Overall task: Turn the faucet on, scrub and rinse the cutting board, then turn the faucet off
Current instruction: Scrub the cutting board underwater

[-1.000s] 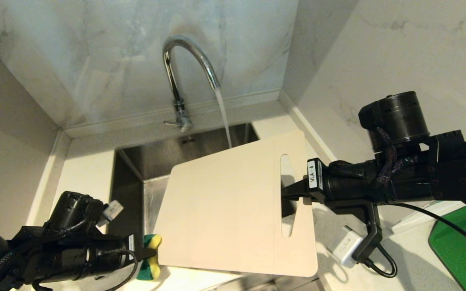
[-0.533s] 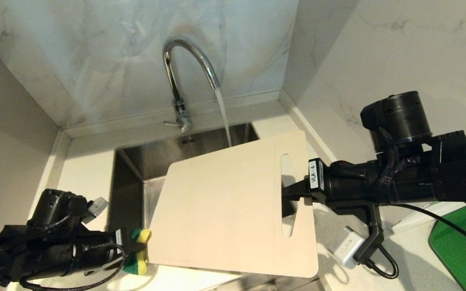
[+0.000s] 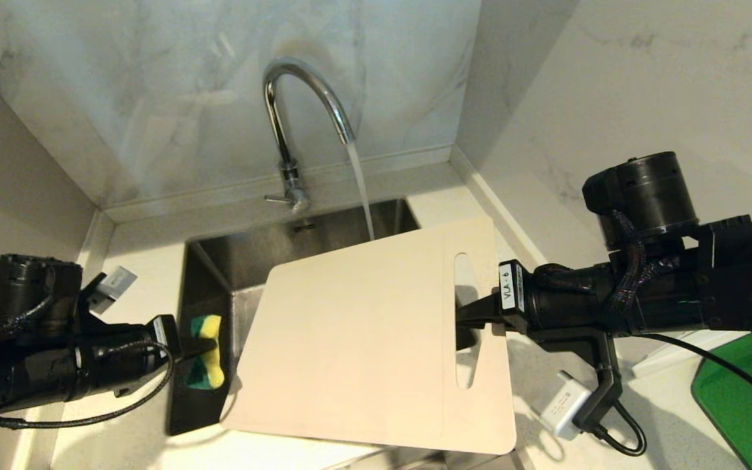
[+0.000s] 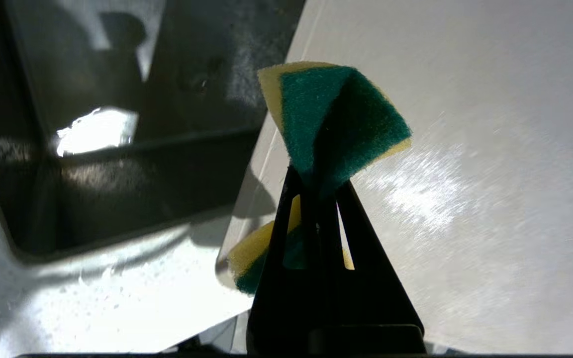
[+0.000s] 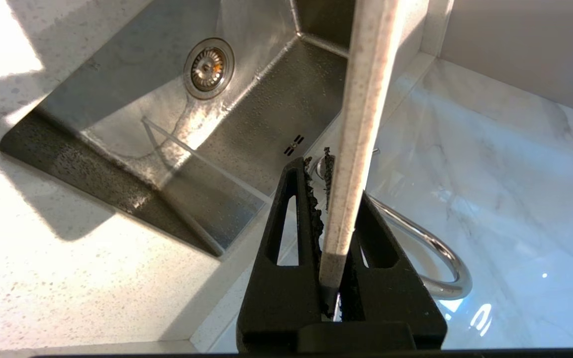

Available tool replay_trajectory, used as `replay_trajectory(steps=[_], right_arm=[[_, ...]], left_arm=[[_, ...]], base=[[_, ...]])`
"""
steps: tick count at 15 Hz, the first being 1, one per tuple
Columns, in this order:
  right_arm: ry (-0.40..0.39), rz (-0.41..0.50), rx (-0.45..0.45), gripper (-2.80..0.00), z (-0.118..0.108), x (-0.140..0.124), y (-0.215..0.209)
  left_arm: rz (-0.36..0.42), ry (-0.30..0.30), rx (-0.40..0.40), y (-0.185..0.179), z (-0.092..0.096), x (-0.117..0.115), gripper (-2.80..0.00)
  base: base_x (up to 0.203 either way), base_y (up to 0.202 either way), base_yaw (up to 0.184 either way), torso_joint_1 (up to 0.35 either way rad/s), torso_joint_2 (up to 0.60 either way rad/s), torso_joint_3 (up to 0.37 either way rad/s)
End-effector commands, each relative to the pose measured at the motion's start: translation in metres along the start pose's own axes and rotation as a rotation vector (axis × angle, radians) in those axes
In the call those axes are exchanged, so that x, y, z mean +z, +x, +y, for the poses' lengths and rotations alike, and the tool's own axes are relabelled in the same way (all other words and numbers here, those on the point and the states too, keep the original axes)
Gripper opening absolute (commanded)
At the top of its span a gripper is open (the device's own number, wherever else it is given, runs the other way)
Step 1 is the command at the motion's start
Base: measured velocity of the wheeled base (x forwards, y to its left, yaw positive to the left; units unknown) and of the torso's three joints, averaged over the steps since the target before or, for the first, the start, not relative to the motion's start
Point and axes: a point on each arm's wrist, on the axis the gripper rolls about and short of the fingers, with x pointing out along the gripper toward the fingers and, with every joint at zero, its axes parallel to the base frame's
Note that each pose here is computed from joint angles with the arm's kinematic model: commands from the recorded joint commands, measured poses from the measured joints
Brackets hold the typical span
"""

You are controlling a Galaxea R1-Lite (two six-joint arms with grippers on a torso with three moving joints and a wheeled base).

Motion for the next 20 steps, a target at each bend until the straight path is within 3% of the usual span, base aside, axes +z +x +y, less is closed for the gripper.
replay_trajectory(steps=[1,6,11,20], right_arm=[[-0.014,0.001,-0.002,-2.8,0.0,0.001,-0.002],[-0.01,0.003,-0.003,-2.8,-0.001,0.007,-0.008],[-0.002,-0.001,-0.001,-2.8,0.0,0.008,-0.007],[0.043,0.015,0.051,-2.8,0.018,0.008,-0.011]], left_arm=[[-0.07,0.008,-0.046,-0.015,-0.014,0.017,-2.8],[-0.115,0.025,-0.058,-0.023,-0.03,0.04,-2.8],[-0.126,0.02,-0.057,-0.025,-0.031,0.046,-2.8],[-0.188,0.039,-0.109,-0.022,-0.049,0.069,-2.8]], base=[[0.0,0.0,0.0,0.0,0.0,0.0],[0.0,0.0,0.0,0.0,0.0,0.0],[0.0,0.0,0.0,0.0,0.0,0.0],[0.0,0.0,0.0,0.0,0.0,0.0]])
